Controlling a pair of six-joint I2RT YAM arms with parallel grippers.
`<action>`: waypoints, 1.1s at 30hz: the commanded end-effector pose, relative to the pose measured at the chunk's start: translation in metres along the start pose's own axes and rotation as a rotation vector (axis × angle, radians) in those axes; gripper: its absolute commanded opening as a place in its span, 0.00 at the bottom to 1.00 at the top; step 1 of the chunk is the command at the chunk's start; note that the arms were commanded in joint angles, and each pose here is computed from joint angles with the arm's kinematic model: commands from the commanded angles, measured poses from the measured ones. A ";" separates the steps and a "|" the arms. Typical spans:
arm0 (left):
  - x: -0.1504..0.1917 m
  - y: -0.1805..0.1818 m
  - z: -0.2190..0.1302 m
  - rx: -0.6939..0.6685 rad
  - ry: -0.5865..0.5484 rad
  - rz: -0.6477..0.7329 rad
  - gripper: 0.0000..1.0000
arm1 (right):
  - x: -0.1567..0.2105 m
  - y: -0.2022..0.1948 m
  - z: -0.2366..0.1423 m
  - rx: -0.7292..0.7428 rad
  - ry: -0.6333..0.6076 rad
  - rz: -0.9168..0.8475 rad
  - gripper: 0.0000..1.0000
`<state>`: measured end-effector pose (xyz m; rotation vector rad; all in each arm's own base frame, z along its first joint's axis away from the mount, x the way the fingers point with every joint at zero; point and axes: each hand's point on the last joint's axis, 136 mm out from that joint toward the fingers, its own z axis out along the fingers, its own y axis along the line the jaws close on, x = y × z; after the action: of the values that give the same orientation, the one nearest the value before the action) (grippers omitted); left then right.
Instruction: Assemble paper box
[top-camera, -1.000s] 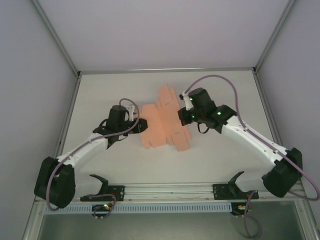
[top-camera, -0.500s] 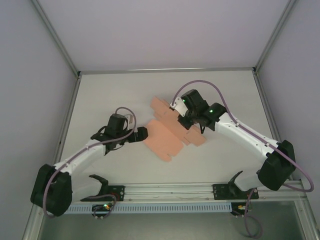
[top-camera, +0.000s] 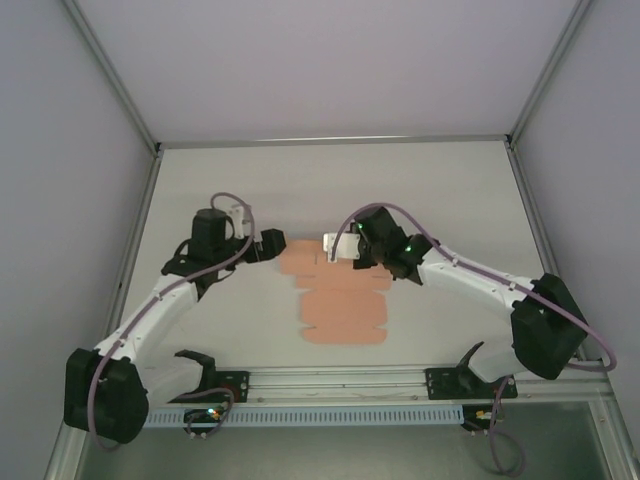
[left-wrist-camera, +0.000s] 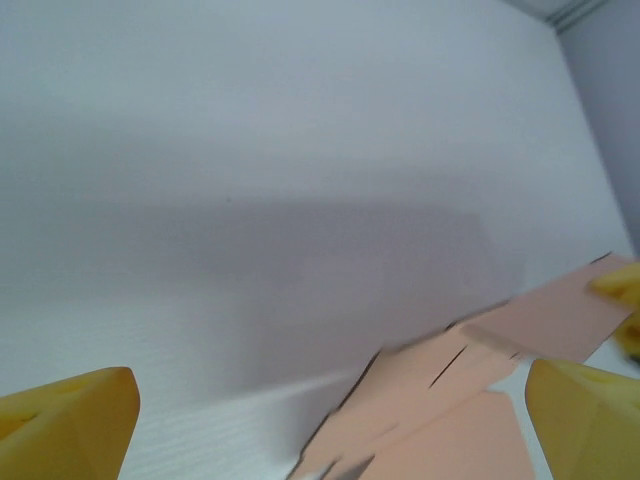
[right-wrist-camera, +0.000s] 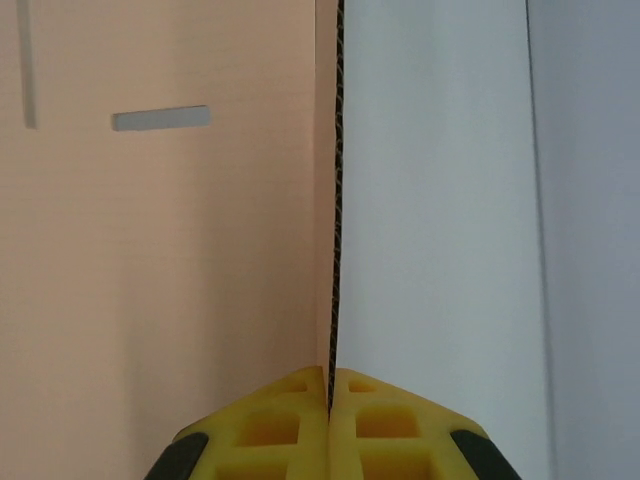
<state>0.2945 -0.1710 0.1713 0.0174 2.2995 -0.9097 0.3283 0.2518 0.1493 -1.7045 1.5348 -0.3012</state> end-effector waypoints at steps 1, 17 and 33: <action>-0.021 -0.038 -0.011 0.190 -0.038 -0.023 1.00 | -0.006 -0.037 0.003 0.192 0.020 -0.150 0.00; -0.024 -0.115 0.027 0.439 0.156 0.039 0.68 | -0.015 -0.043 0.003 0.214 -0.020 -0.062 0.00; 0.018 -0.113 0.046 0.438 0.205 -0.034 0.53 | -0.015 -0.064 -0.002 0.314 -0.038 0.151 0.00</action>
<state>0.2894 -0.2838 0.2019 0.2660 2.2452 -1.4393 0.3580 0.2574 0.1765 -1.4929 1.4904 -0.4106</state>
